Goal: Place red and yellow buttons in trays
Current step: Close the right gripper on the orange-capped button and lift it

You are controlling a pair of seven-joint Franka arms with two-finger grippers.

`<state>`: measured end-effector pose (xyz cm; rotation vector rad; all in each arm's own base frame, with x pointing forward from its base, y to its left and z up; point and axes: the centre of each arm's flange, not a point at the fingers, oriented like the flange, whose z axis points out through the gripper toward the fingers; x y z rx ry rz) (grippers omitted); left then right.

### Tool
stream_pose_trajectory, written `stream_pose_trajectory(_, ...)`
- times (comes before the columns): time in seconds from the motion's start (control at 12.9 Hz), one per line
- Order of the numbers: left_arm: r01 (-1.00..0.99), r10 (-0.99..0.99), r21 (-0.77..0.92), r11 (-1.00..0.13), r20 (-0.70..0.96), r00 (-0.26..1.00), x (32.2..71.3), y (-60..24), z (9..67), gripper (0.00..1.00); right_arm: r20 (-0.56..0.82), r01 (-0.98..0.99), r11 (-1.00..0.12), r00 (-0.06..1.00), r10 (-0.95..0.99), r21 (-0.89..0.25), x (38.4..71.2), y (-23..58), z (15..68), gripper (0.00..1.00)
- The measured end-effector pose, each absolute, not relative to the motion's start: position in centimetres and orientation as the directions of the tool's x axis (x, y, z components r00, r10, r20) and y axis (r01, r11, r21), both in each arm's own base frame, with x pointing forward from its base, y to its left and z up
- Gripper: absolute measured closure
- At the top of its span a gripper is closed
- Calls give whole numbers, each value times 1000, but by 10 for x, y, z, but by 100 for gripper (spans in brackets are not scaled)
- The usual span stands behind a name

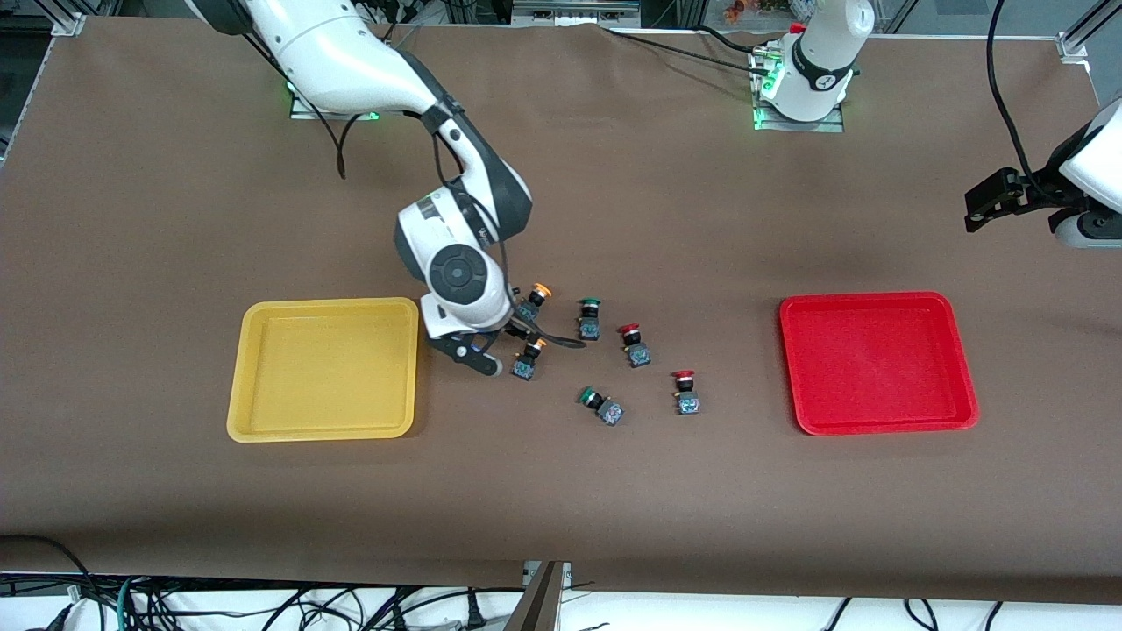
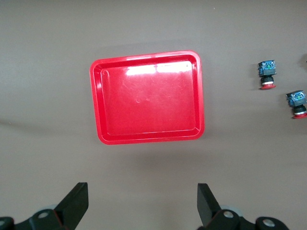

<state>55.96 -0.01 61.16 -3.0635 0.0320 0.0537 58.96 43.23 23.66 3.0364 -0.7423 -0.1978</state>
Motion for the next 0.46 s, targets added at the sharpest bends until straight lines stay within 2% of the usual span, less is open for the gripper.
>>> stream_pose_trajectory(0.46, -27, -24, -77, -997, -36, 999, 560, -3, 612, 0, -109, -436, -899, 893, -437, 33, 566, 449, 192, 0)
